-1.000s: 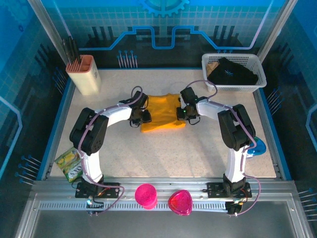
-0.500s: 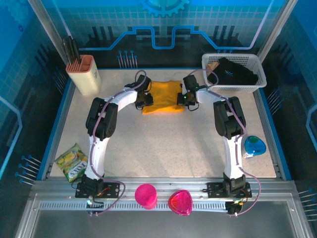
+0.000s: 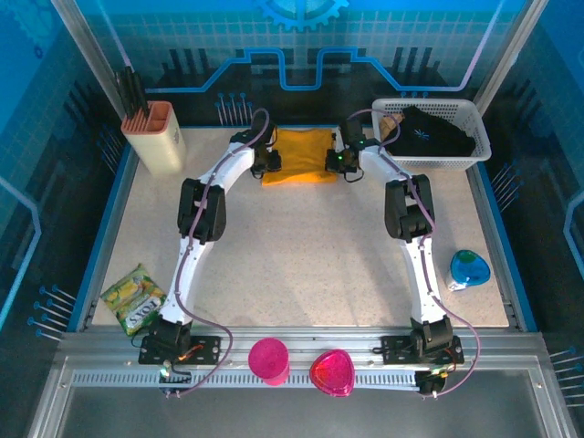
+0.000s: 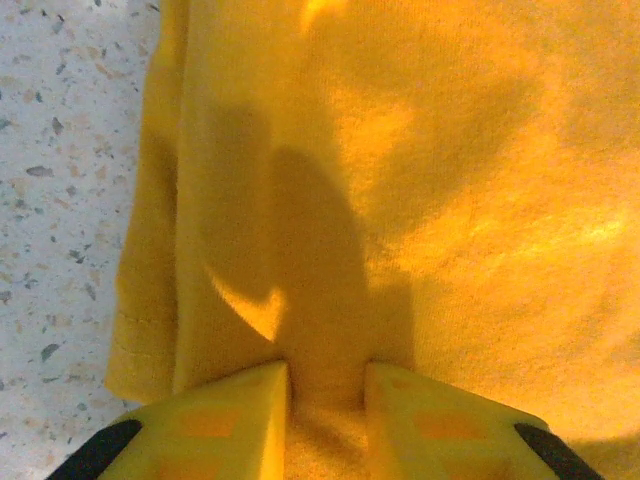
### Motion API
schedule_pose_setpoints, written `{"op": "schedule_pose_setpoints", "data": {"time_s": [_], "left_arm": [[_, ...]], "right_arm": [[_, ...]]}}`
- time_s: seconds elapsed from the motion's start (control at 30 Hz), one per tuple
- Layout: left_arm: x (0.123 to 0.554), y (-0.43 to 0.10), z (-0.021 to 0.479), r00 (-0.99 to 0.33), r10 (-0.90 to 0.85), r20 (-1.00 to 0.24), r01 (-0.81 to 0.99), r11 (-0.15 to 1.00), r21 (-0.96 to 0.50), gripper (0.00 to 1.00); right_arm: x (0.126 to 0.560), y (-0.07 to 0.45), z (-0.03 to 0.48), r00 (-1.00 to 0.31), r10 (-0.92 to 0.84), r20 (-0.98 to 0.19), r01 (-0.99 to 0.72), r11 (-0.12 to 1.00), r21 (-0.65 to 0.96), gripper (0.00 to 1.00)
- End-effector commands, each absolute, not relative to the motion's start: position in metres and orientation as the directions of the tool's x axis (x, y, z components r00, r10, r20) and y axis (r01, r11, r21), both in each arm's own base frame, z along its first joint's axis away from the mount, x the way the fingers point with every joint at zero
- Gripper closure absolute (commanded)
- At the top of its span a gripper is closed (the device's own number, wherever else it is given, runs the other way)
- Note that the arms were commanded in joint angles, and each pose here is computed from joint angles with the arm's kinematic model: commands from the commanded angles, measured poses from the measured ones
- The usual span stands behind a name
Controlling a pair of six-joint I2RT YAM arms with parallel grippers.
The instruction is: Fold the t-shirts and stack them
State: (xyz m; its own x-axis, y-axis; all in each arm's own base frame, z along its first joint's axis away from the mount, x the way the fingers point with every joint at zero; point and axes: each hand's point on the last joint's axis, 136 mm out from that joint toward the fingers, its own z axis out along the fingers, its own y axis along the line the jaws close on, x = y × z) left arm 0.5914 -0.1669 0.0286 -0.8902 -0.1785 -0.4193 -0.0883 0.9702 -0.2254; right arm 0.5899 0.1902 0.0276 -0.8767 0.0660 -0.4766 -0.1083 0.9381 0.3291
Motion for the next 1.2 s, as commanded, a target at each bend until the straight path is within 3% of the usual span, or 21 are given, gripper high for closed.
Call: {"op": "schedule_pose_setpoints", "data": {"time_s": [0.0, 0.07, 0.13, 0.17, 0.2, 0.23, 0.27, 0.3, 0.37, 0.53, 0.63, 0.8, 0.97, 1.17], "left_arm": [[0.584, -0.153, 0.025, -0.907, -0.155, -0.391, -0.093, 0.981, -0.172, 0.70], [0.589, -0.152, 0.047, -0.885, -0.157, -0.439, -0.084, 0.980, -0.181, 0.61], [0.594, -0.153, 0.083, -0.847, -0.158, -0.508, -0.062, 0.978, -0.200, 0.46], [0.596, -0.153, 0.102, -0.823, -0.159, -0.545, -0.050, 0.977, -0.209, 0.36], [0.596, -0.153, 0.126, -0.793, -0.158, -0.588, -0.036, 0.976, -0.214, 0.26], [0.595, -0.152, 0.151, -0.762, -0.157, -0.628, -0.022, 0.976, -0.216, 0.09], [0.593, -0.151, 0.173, -0.733, -0.154, -0.663, -0.009, 0.976, -0.217, 0.01], [0.589, -0.150, 0.200, -0.697, -0.151, -0.701, 0.005, 0.977, -0.215, 0.01], [0.578, -0.146, 0.249, -0.621, -0.144, -0.770, 0.030, 0.978, -0.207, 0.01], [0.524, -0.126, 0.335, -0.398, -0.158, -0.904, 0.072, 0.976, -0.203, 0.01], [0.480, -0.099, 0.344, -0.287, -0.152, -0.946, 0.033, 0.985, -0.168, 0.01], [0.410, -0.061, 0.303, -0.131, -0.037, -0.991, 0.004, 0.999, -0.038, 0.00], [0.359, -0.035, 0.232, -0.131, -0.037, -0.991, -0.035, 0.999, -0.033, 0.01], [0.325, 0.005, 0.161, -0.141, -0.029, -0.990, -0.202, 0.979, 0.000, 0.01]], "right_arm": [[0.579, 0.178, 0.007, -0.913, 0.057, -0.404, -0.080, 0.946, 0.313, 0.89], [0.580, 0.176, 0.021, -0.904, 0.049, -0.425, -0.092, 0.948, 0.304, 0.74], [0.581, 0.174, 0.047, -0.885, 0.035, -0.464, -0.112, 0.952, 0.286, 0.62], [0.581, 0.172, 0.060, -0.875, 0.029, -0.484, -0.121, 0.954, 0.275, 0.58], [0.580, 0.169, 0.080, -0.859, 0.021, -0.512, -0.132, 0.956, 0.261, 0.51], [0.578, 0.166, 0.097, -0.844, 0.013, -0.535, -0.141, 0.959, 0.246, 0.42], [0.575, 0.164, 0.114, -0.829, 0.007, -0.559, -0.150, 0.960, 0.235, 0.34], [0.571, 0.161, 0.136, -0.807, 0.004, -0.591, -0.157, 0.962, 0.221, 0.27], [0.559, 0.154, 0.172, -0.767, 0.001, -0.642, -0.166, 0.966, 0.200, 0.00], [0.509, 0.133, 0.233, -0.667, 0.008, -0.745, -0.168, 0.972, 0.162, 0.00], [0.467, 0.114, 0.245, -0.598, -0.006, -0.801, -0.158, 0.981, 0.111, 0.00], [0.398, 0.072, 0.224, -0.461, -0.038, -0.887, -0.103, 0.995, 0.010, 0.00], [0.342, 0.054, 0.169, -0.369, -0.118, -0.922, -0.133, 0.988, -0.073, 0.00], [0.309, 0.038, 0.142, -0.175, -0.154, -0.972, -0.089, 0.986, -0.140, 0.00]]}}
